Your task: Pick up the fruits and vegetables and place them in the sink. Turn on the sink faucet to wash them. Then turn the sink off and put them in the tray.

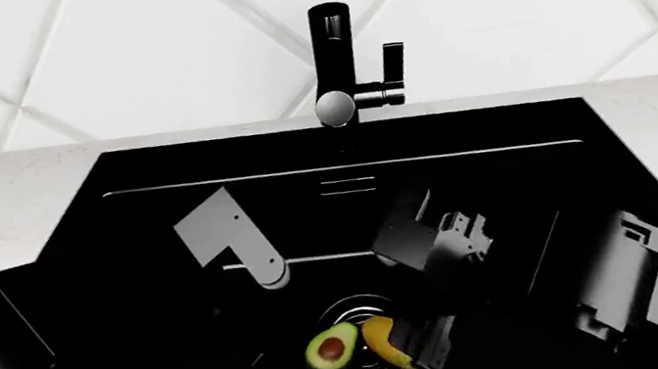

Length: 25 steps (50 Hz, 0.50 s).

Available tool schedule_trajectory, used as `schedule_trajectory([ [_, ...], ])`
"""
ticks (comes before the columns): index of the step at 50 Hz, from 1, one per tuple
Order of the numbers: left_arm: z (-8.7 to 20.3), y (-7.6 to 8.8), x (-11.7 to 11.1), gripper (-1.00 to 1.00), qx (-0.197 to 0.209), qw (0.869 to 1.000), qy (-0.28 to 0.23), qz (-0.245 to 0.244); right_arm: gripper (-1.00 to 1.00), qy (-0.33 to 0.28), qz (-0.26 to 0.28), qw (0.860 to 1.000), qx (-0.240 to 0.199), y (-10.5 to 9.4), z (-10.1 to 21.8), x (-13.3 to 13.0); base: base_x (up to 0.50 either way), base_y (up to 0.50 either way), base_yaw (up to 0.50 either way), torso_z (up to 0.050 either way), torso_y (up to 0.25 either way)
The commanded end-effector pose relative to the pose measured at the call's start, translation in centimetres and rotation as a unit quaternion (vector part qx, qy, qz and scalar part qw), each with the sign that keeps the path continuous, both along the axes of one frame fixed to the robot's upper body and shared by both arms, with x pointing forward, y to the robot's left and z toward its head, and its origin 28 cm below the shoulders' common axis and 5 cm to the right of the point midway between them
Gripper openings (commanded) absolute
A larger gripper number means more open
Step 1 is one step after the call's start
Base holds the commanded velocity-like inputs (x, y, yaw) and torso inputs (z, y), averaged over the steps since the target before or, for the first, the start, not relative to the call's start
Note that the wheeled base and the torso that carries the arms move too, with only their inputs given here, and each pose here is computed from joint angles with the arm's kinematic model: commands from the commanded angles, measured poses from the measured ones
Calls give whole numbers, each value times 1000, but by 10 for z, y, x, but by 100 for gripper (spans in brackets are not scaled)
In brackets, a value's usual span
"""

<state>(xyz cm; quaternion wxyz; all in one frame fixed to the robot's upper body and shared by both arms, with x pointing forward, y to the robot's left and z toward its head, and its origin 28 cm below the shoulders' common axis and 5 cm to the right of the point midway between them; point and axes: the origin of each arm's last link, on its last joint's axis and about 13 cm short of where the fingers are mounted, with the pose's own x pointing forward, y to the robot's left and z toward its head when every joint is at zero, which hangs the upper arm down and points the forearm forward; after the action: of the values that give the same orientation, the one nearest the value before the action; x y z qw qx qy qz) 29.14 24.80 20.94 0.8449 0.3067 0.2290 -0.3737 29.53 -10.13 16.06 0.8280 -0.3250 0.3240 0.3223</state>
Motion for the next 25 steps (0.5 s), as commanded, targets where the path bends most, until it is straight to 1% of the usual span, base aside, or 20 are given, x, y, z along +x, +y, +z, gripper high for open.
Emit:
schedule_trajectory([
  [1,-2,0,0,100,-3,1000,1,1,100,-112,-12,993,28,-22,38,-41,0,0,0,0,0],
  [4,-3,-1,0,100,-3,1000,0,1,100,-144,-20,989,36,-27,41,-55,0,0,0,0,0],
  [6,-3,-2,-1,100,-2,1000,0,1,100,-176,-30,983,44,-30,46,-64,0,0,0,0,0],
  [9,-4,-2,0,100,-3,1000,0,2,100,-233,-66,968,66,-34,48,-73,0,0,0,0,0],
  [11,-6,-3,0,100,-2,1000,0,3,100,-259,-81,959,79,-35,47,-78,0,0,0,0,0],
  [14,-8,-4,1,100,0,1000,-1,5,100,-305,-101,941,107,-37,46,-85,0,0,0,0,0],
  [16,-8,-4,0,100,-1,1000,-1,8,100,-338,-122,924,132,-39,49,-89,0,0,0,0,0],
  [17,-8,-3,0,100,-2,1000,-1,9,100,-361,-135,913,132,-41,50,-91,0,0,0,0,0],
  [21,-9,-3,0,100,-6,1000,0,13,100,-415,-183,879,148,-47,54,-94,0,0,0,0,0],
  [25,-10,-4,0,100,-4,1000,2,13,100,-448,-209,855,156,-48,61,-90,0,0,0,0,0],
])
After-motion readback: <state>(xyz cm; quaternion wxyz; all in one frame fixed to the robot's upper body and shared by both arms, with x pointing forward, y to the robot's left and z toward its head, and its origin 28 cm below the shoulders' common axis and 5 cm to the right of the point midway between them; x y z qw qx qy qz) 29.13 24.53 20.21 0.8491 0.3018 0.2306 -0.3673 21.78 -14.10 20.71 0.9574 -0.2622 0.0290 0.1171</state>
